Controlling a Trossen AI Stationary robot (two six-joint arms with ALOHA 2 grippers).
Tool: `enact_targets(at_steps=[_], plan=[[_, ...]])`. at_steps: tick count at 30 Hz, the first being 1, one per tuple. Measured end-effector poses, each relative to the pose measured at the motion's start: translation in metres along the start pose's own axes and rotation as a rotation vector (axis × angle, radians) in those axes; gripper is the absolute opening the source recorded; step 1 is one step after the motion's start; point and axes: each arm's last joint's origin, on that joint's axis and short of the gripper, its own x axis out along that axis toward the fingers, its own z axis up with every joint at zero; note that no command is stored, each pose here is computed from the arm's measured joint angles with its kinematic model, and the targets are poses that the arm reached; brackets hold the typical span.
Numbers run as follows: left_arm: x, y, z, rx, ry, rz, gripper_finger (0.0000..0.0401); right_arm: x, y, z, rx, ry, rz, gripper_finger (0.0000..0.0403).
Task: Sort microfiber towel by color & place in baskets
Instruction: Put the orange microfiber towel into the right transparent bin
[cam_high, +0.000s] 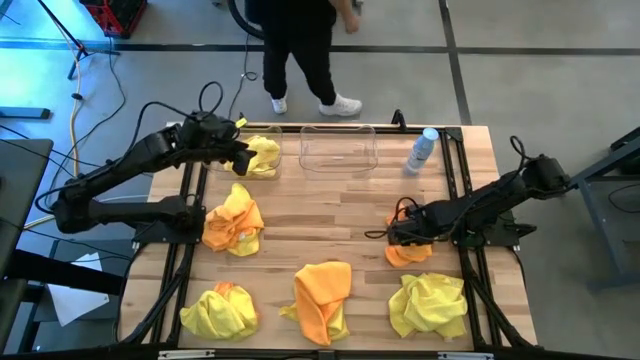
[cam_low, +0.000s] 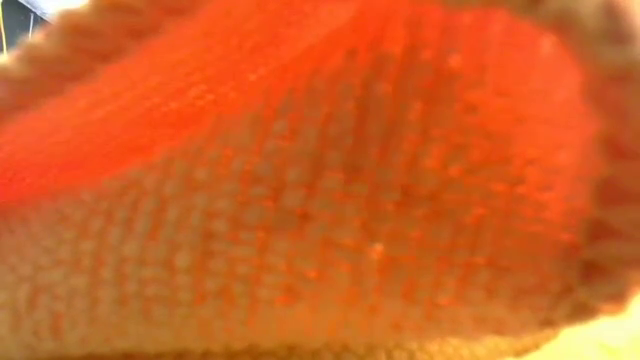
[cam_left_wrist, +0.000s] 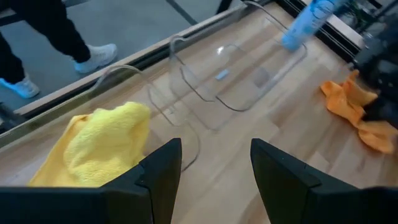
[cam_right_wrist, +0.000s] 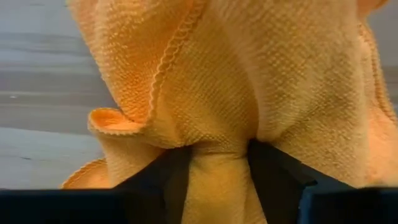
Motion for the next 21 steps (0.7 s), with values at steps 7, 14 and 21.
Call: enact_targets(at_steps=[7, 14, 21], plan=[[-0.014, -0.007, -0.004, 0.063, -0.024, -0.096, 0.0181, -0.007, 0.011, 0.001, -0.051, -0.091, 0.048, 0.0017], [-0.039, -0.005, -0.008, 0.097, -0.112, -0.126, 0.0181, -0.052, 0.047, 0.004, -0.153, -0.287, 0.163, 0.0006], [-0.052, -0.002, -0.011, 0.127, -0.161, -0.137, 0.0181, -0.137, 0.084, 0.016, -0.269, -0.502, 0.283, 0.0004]])
